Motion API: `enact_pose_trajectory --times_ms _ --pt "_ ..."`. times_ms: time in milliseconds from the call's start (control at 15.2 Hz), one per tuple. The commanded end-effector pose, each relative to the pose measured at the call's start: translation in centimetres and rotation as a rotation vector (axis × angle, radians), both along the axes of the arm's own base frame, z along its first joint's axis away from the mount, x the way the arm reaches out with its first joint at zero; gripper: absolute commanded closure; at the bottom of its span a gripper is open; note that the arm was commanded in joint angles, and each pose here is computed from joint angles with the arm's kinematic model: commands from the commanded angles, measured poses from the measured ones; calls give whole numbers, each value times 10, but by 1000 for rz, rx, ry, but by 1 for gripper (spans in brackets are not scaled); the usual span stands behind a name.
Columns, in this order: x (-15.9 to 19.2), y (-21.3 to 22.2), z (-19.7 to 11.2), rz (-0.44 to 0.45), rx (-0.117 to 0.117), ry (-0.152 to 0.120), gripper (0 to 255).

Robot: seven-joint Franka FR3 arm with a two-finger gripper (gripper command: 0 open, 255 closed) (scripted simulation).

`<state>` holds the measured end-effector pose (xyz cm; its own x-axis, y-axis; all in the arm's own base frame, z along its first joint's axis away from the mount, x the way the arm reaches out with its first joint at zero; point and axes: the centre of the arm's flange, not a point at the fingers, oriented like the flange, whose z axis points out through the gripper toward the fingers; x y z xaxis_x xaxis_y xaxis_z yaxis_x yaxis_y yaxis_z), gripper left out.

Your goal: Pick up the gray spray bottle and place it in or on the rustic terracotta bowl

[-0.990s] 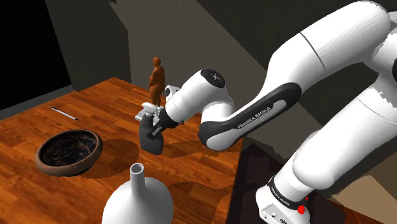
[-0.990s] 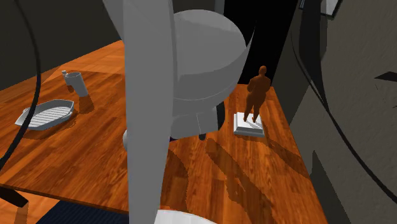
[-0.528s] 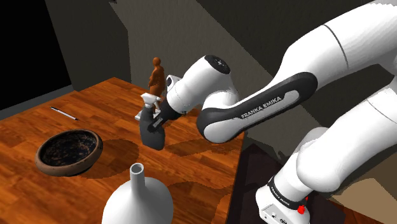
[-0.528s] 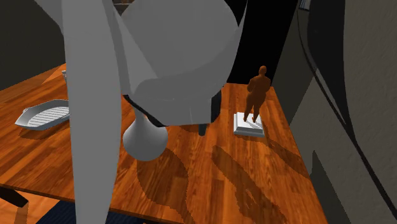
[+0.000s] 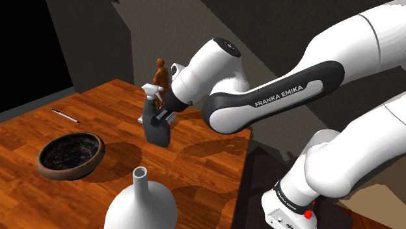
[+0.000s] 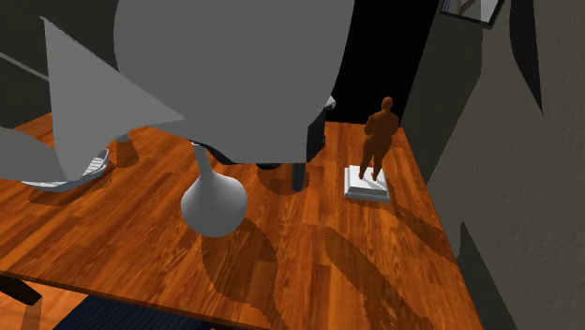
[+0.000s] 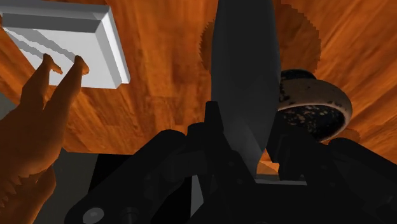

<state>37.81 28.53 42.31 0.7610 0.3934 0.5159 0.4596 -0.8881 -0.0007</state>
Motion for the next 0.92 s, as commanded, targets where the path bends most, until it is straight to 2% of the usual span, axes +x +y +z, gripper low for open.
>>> enact_pose_trajectory --times_ms 0,660,858 --pt "1 0 11 0 0 0 255" --pt "1 0 61 0 0 0 255" --pt "17 36 60 0 0 0 255"
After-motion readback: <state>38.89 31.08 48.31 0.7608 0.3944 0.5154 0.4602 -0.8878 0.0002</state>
